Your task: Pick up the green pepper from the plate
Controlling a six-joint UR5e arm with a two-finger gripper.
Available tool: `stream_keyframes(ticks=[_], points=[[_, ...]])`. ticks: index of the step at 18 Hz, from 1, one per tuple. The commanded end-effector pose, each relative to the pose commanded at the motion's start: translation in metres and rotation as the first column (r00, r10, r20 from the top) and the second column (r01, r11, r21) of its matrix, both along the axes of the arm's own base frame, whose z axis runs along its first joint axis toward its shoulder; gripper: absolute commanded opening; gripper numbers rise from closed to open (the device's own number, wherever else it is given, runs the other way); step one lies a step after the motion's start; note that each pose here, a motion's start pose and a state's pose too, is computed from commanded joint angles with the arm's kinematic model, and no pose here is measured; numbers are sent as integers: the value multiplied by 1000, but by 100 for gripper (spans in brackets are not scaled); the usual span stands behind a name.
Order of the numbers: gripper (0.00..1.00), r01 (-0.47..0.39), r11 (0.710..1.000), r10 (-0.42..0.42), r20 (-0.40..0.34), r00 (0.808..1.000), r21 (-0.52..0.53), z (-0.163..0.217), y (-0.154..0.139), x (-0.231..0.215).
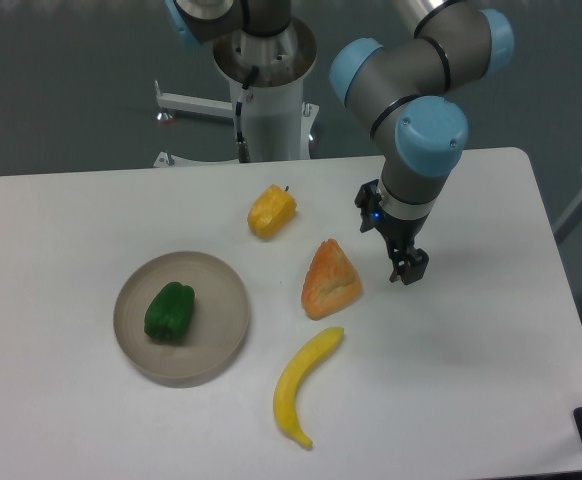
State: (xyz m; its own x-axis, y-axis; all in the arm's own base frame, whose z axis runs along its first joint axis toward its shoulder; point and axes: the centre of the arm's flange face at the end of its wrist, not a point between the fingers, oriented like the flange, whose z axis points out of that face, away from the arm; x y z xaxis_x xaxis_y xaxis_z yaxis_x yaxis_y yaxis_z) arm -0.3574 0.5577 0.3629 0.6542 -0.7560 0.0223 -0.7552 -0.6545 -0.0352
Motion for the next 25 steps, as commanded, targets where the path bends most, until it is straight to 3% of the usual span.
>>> stream_keyframes(ticks=[8,11,15,17,20,24,25], points=[[100,-15,1000,14,57,998,14,-9,2,18],[100,-1,1000,0,88,996,9,-13,3,61],[100,-137,990,139,85,987,-19,-9,24,118],[100,-218,975,220,80,972,-37,-10,34,143],[100,-392,917,397,70,915,-71,-15,49,187],[100,-453,885,461,64,885,-106,-32,62,216],[100,-488,867,495,61,867,-106,-34,64,218]])
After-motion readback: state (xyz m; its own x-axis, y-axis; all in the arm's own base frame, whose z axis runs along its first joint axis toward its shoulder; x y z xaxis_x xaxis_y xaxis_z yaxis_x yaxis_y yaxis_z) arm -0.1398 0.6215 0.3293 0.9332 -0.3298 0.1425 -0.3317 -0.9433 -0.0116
